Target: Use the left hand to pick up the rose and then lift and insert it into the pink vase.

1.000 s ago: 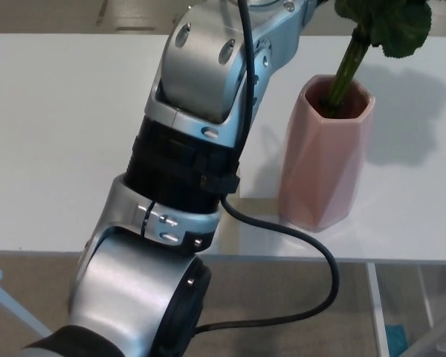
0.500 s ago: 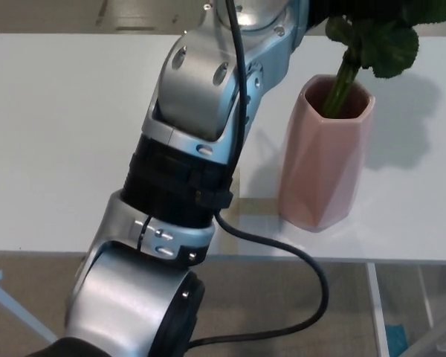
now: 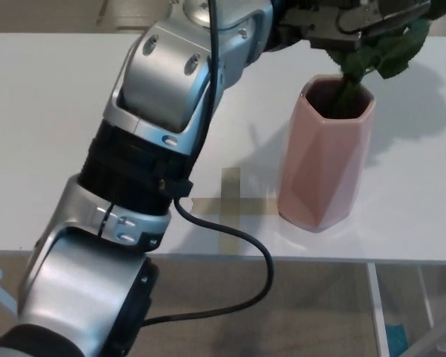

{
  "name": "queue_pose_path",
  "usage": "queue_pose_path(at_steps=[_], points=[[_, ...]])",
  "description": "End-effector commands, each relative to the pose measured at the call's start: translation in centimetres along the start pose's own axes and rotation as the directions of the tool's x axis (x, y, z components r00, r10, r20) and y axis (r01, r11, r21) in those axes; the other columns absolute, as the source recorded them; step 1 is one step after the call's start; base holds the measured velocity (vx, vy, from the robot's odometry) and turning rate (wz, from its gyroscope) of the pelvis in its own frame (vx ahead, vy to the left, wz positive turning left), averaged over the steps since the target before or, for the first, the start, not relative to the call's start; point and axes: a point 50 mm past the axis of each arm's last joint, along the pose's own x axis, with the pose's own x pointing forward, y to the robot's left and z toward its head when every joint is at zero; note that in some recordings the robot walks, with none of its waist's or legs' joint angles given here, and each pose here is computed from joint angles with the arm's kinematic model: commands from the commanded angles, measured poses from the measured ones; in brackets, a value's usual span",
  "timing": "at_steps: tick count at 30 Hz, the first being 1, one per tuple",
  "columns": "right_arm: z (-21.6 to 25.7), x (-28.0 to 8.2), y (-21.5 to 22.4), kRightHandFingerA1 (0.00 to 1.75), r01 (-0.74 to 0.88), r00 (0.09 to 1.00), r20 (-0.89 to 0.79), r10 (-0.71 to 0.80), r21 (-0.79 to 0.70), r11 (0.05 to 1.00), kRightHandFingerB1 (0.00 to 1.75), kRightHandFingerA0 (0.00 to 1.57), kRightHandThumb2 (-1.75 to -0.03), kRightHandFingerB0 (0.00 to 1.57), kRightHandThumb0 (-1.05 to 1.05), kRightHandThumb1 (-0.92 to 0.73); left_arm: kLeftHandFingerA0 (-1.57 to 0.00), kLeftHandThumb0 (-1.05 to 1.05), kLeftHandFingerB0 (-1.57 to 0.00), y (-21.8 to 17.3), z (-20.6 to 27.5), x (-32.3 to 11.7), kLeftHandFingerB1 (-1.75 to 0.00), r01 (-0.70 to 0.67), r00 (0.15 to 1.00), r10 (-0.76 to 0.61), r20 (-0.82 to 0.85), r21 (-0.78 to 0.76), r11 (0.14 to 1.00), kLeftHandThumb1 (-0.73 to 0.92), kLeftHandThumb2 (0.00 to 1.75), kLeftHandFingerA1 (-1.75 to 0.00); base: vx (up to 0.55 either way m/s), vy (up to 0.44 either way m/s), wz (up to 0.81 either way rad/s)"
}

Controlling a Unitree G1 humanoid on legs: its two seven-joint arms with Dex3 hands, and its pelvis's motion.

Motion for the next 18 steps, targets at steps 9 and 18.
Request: queue_pose_path(at_steps=[9, 18], points=[[-0.38, -0.08, -0.33, 0.51, 0.0, 1.0, -0.02, 0.001, 0.011, 1.0, 0.47, 0.7, -0.55, 0.6, -0.25, -0.54, 0.0, -0.85, 0.0, 0.29, -0.29, -0.33, 0.0, 0.066, 0.998, -0.066, -0.018, -0.007, 0.998, 0.49, 0.57, 0.0, 0.0, 0.0, 0.0], [-0.67, -0.15, -0.25, 0.51, 0.006, 1.0, -0.025, -0.006, 0.013, 1.0, 0.47, 0.7, -0.55, 0.6, -0.25, -0.54, 0.0, -0.86, 0.0, 0.56, 0.12, -0.8, 0.0, 0.072, 0.997, -0.072, -0.011, 0.015, 0.997, 0.49, 0.58, 0.0, 0.0, 0.0, 0.0]])
